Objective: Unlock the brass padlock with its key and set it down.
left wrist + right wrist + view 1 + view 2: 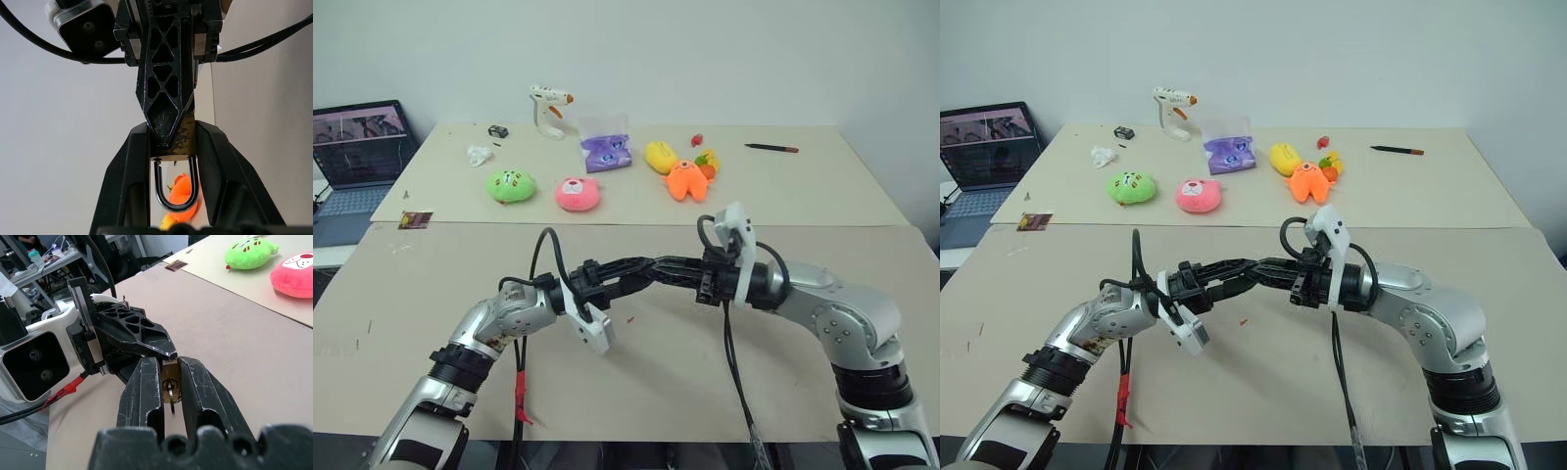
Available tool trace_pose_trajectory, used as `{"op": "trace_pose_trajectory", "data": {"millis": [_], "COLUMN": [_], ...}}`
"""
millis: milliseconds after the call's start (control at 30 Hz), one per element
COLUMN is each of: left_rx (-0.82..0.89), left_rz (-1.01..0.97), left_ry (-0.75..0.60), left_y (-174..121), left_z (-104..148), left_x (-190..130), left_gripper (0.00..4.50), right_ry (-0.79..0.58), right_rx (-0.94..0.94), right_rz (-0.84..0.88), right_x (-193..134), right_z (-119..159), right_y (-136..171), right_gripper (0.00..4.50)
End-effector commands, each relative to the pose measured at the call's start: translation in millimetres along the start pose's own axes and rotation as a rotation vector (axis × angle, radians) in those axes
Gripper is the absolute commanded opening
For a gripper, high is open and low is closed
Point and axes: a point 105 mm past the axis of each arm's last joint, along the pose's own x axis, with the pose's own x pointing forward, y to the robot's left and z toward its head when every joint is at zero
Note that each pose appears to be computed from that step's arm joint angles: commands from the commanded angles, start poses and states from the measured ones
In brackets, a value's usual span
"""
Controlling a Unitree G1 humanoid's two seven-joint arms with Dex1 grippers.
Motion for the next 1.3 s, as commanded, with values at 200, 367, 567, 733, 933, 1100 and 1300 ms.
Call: {"op": "trace_pose_trajectory", "data": {"millis": [200, 367, 567, 733, 933, 1100, 1300], "left_rx": [0.016, -0.005, -0.033, -0.033, -0.104, -0.209, -0.257], "left_rz": [0.048, 0.051, 0.065, 0.076, 0.023, 0.007, 0.024], "left_ry": [-0.008, -0.013, -0.014, 0.009, 0.101, 0.21, 0.205], "left_y": [13.7, 13.3, 16.6, 19.4, 5.7, -5.0, -3.3], "left_z": [0.9, 2.4, 1.9, -2.2, -15.5, -32.8, -32.8], "left_x": [2.0, 2.0, 0.8, -3.3, -14.5, -25.5, -26.1], "left_gripper": [0.81, 0.81, 3.15, 4.44, 4.44, 4.44, 3.71], "right_ry": [0.032, 0.037, 0.039, 0.042, 0.033, 0.013, 0.01], "right_rx": [-0.061, -0.064, -0.066, -0.063, -0.067, -0.066, -0.067], "right_rz": [0.054, 0.053, 0.053, 0.046, 0.025, 0.022, 0.016], "right_x": [4.1, 5.0, 5.1, 4.1, 0.4, -0.7, -1.4], "right_z": [0.6, -0.5, -0.7, -2.3, 0.7, 7.0, 8.4], "right_y": [11.7, 11.5, 10.8, 8.1, 2.7, 1.6, -0.1], "right_gripper": [0.09, 0.09, 0.09, 0.09, 0.09, 0.09, 0.09]}}
